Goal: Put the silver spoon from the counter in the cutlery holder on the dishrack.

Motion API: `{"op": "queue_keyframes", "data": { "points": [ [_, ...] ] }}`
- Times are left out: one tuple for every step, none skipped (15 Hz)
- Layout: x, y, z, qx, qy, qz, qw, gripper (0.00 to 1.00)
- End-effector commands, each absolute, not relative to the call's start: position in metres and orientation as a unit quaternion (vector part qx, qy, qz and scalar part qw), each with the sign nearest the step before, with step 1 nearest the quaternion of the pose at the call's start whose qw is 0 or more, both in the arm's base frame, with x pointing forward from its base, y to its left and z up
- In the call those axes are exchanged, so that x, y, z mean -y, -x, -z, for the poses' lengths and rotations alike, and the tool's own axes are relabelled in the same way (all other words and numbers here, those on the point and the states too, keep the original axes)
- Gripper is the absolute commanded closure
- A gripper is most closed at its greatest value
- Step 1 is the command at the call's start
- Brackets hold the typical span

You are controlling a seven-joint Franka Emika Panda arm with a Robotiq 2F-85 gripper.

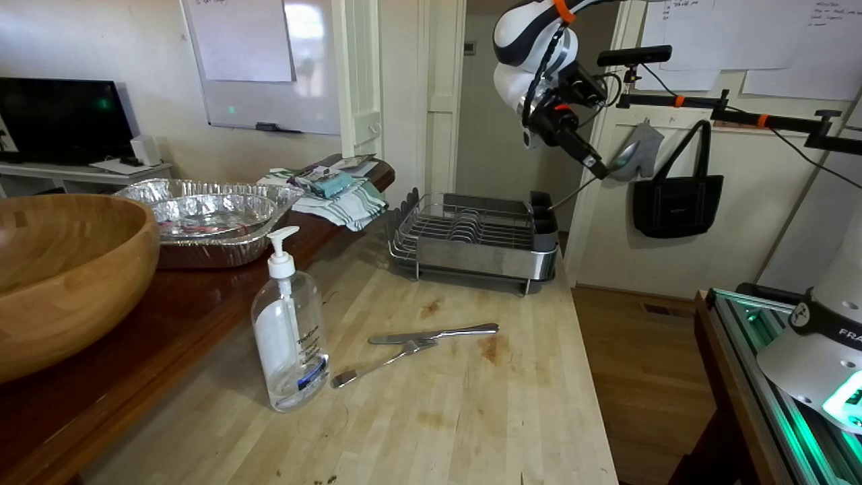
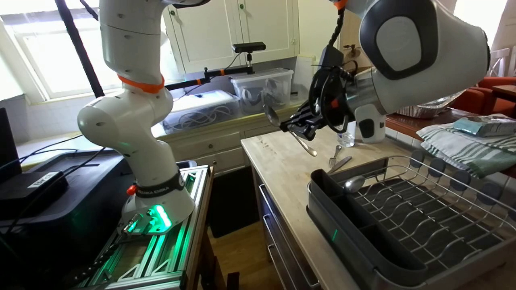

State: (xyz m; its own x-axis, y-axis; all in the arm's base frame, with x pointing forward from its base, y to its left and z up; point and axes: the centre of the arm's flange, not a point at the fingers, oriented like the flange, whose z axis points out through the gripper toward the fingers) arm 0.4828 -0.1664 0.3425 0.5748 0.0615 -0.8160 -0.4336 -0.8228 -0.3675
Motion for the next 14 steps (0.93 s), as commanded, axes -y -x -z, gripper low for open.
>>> {"op": "queue_keyframes", "data": {
  "points": [
    [0.176,-0.497,-0.335,-0.118,0.833,-0.455,0.293,0.98],
    [0.177,-0.499,-0.333,-0.121,0.832,-0.455,0.293,0.98],
    [0.179,-0.501,-0.331,-0.122,0.831,-0.458,0.292,0.98],
    [0.180,-0.502,-0.328,-0.123,0.830,-0.459,0.293,0.98],
    [0.181,-0.503,-0.326,-0.124,0.828,-0.461,0.293,0.98],
    [0.182,-0.505,-0.324,-0.125,0.827,-0.463,0.293,0.98],
    [0.183,-0.506,-0.322,-0.125,0.826,-0.465,0.294,0.98],
    [0.185,-0.507,-0.319,-0.125,0.824,-0.468,0.294,0.98],
    [0.186,-0.509,-0.318,-0.126,0.822,-0.471,0.294,0.98],
    [0.186,-0.510,-0.315,-0.126,0.820,-0.474,0.294,0.98],
    [0.187,-0.510,-0.314,-0.127,0.817,-0.480,0.293,0.98],
    [0.187,-0.511,-0.312,-0.129,0.815,-0.483,0.293,0.98],
    [0.188,-0.512,-0.311,-0.130,0.813,-0.486,0.292,0.98],
    [0.188,-0.513,-0.309,-0.133,0.811,-0.490,0.292,0.98]
  ]
}}
